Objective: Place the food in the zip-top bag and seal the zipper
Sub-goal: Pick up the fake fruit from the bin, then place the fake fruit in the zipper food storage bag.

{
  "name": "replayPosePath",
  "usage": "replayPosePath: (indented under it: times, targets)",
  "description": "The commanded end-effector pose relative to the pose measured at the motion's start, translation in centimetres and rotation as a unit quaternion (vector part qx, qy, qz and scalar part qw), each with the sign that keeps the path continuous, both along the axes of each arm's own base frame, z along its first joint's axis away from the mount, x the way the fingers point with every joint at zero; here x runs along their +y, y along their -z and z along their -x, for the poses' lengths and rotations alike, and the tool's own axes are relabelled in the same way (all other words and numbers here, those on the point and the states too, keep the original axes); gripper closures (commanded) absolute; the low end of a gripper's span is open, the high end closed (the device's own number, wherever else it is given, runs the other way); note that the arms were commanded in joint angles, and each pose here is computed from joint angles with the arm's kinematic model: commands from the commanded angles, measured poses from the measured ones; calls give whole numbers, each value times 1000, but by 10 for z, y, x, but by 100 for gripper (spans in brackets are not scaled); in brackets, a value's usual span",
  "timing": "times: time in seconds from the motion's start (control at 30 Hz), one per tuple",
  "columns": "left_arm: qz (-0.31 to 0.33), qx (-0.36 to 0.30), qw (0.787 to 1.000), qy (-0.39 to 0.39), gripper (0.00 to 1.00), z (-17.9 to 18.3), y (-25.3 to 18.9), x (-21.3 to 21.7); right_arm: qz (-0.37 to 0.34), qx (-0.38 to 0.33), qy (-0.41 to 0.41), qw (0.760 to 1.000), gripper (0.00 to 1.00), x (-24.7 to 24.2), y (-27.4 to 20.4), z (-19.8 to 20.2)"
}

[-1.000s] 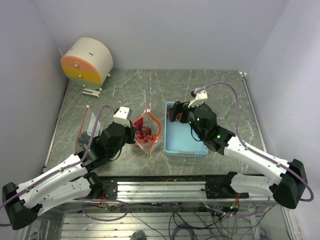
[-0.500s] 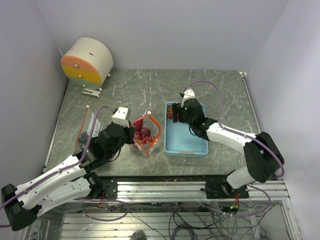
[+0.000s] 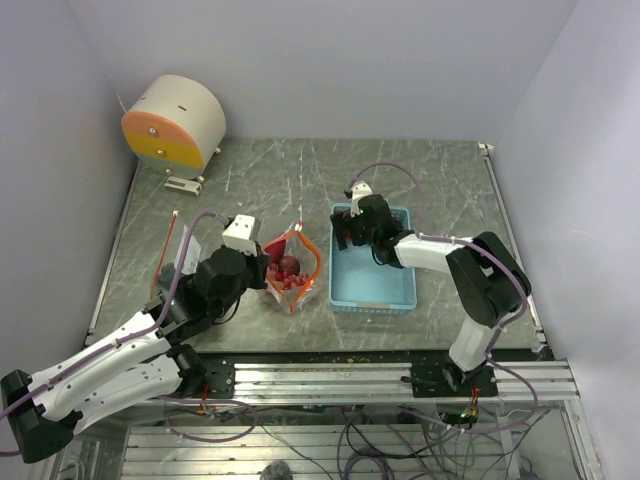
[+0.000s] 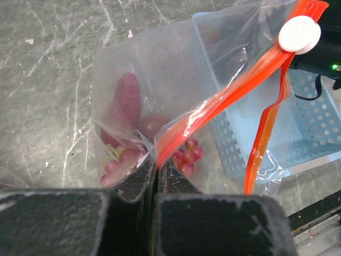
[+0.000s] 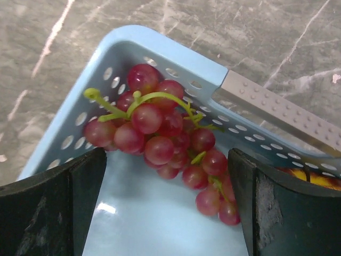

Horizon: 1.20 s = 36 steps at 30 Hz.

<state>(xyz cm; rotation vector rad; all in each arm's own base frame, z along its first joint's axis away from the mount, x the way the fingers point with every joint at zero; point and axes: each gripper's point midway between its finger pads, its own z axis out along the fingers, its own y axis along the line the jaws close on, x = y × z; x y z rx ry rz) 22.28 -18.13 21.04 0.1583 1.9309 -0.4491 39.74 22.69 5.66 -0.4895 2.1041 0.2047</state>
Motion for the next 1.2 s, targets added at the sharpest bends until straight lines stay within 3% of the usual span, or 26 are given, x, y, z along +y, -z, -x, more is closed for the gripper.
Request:
replayPosePath:
  times: [0.0,0.07,0.17,0.23,0.27,0.33,0.4,0.53,0.7,0.83,1.0,1.17]
  targets:
    - [8,-17,1000,-3,93,-3,-20,1,6,-7,-1,1000,4,-1,9,-20]
    - [6,-16,1000,-1,93,-4,-20,0,7,9,0,1000,4,-4,23,-21]
    - [5,-17,1000,-2,93,-5,-20,-1,3,26,-6,1000,16,-2,37,-17]
    - [4,-15,1000,0,93,-6,-19,-3,-5,27,-12,1000,34,1,36,-15]
    - [3,-14,1000,1,93,-6,-18,-4,-11,26,-13,1000,54,1,32,-14]
    - [3,-13,1000,3,93,-6,-18,-5,-26,22,-18,999,77,5,21,-12]
    - [2,-12,1000,3,93,-6,-18,-5,-44,10,-22,999,91,7,4,-9]
    - [1,-12,1000,-3,93,-6,-16,-2,-87,-18,-30,996,100,11,-43,2]
    - [13,-14,1000,-3,93,-3,-20,-1,-156,-40,-71,984,100,26,-113,32]
    - [17,-20,1000,-4,93,-6,-25,-3,-196,-90,-133,967,100,45,-178,78]
    - [19,-24,1000,3,93,-15,-25,-17,-288,-124,-271,910,100,70,-234,156]
    - [19,-11,999,24,93,-21,-16,-37,-324,-123,-372,861,100,94,-243,213]
